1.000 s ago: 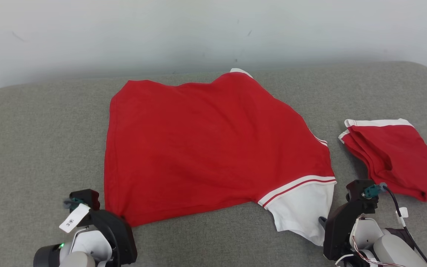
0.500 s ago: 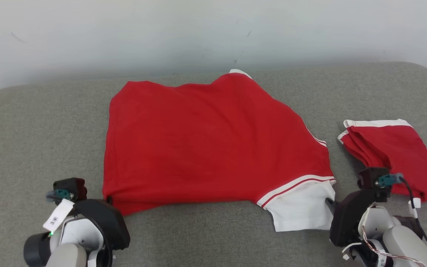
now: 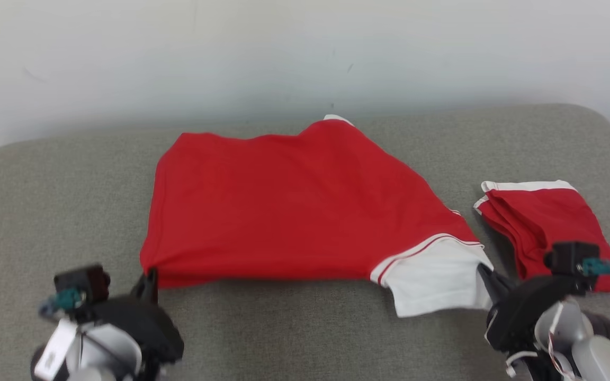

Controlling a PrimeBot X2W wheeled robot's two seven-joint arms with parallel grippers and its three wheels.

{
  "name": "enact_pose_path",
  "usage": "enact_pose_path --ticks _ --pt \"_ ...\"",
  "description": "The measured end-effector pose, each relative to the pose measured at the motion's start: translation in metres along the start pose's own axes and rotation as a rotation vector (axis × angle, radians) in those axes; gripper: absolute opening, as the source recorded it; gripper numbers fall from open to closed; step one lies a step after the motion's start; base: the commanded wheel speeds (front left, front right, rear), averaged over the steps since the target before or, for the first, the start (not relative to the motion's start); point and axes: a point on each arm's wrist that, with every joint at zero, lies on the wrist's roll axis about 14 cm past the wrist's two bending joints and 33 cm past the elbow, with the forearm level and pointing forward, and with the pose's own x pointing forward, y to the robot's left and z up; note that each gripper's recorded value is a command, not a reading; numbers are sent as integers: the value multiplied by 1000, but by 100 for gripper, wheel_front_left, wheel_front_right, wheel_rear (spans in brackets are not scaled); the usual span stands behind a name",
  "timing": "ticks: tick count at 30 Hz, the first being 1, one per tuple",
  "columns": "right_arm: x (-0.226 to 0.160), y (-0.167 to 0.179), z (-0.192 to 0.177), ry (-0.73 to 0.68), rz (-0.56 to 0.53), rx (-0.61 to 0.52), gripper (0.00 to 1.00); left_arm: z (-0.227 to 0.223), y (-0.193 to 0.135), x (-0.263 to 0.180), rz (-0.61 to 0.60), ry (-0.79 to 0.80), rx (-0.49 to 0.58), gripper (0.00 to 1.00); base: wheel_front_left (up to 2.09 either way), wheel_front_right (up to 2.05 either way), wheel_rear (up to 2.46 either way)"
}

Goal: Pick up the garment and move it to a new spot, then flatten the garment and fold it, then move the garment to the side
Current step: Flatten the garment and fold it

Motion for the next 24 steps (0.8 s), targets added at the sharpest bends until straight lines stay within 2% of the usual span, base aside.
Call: enact_pose_path --ticks 3,10,12,18,21,24 --pt "-19 0 0 -37 22 70 0 -9 -6 -17 -44 -6 -45 0 0 0 0" --pt "-52 6 31 -175 79 154 0 -2 -25 -42 -147 -49 -139 0 0 0 0" --pt "-51 13 31 -165 109 190 0 -6 -30 -42 -167 -25 -153 0 0 0 0" --pt "-21 22 26 -57 133 189 0 3 -39 -15 -187 11 -133 0 0 0 0" --pt "15 40 65 -68 179 195 0 42 -48 21 -193 -39 -96 0 0 0 0" --pt "45 67 143 -196 215 179 0 99 -58 57 -188 -125 -35 0 0 0 0"
